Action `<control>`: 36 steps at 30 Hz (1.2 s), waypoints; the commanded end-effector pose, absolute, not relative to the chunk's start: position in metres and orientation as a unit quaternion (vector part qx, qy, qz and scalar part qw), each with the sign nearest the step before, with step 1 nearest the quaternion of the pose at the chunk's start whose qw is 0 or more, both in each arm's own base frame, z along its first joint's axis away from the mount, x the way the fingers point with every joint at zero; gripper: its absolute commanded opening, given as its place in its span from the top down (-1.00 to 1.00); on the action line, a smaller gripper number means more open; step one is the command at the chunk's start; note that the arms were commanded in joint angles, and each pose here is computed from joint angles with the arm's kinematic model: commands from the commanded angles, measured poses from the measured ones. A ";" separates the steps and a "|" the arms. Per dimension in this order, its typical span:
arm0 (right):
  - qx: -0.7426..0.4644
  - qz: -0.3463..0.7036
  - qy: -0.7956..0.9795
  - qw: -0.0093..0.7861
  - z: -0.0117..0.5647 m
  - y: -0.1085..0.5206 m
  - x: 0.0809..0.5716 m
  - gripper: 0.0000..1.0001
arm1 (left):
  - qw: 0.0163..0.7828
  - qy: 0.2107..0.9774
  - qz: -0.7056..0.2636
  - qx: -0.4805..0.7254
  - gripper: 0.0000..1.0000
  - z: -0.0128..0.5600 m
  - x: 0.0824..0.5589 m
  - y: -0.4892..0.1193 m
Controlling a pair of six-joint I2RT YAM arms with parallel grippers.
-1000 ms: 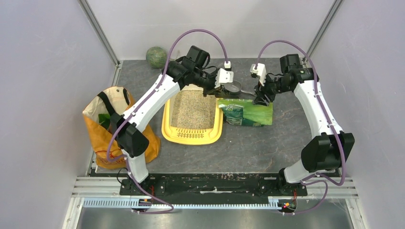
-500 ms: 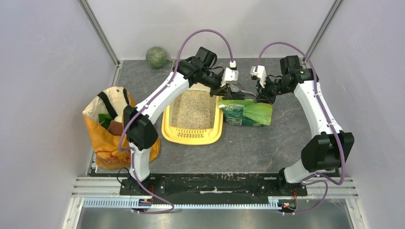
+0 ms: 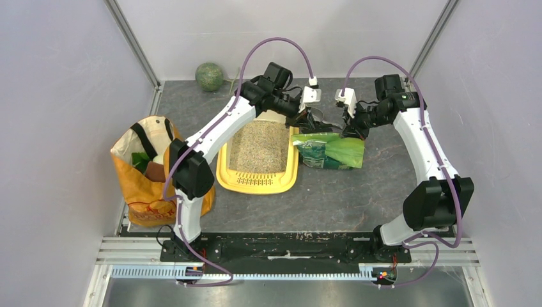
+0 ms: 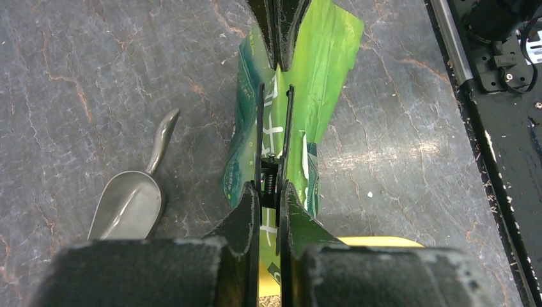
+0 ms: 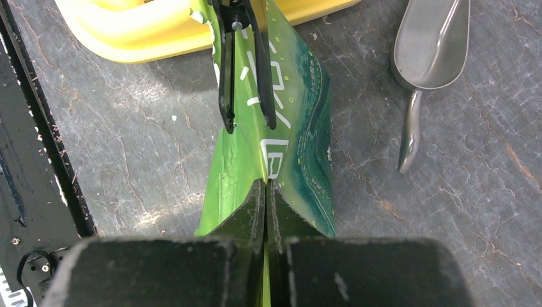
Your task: Fill the litter box with clean litter
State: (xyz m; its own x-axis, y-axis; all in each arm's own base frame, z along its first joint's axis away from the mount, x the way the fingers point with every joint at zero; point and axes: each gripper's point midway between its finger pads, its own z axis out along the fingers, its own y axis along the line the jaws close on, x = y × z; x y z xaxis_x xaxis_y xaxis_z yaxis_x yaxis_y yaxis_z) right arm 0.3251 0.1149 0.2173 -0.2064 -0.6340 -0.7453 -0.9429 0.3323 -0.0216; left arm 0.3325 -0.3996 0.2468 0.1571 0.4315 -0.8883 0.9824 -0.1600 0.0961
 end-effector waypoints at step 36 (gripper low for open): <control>-0.541 0.231 0.724 0.360 0.228 0.118 0.325 1.00 | 0.329 0.559 -0.358 0.671 0.96 0.216 0.334 -0.392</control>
State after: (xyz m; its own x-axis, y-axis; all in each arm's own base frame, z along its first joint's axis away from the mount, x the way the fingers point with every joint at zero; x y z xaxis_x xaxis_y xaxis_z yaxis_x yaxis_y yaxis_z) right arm 0.3243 0.1152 0.2169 -0.2027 -0.6326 -0.7475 -0.9450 0.3265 -0.0201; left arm 0.3321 -0.3963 0.2157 0.0661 0.4962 -0.8657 0.9903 -0.1391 -0.0041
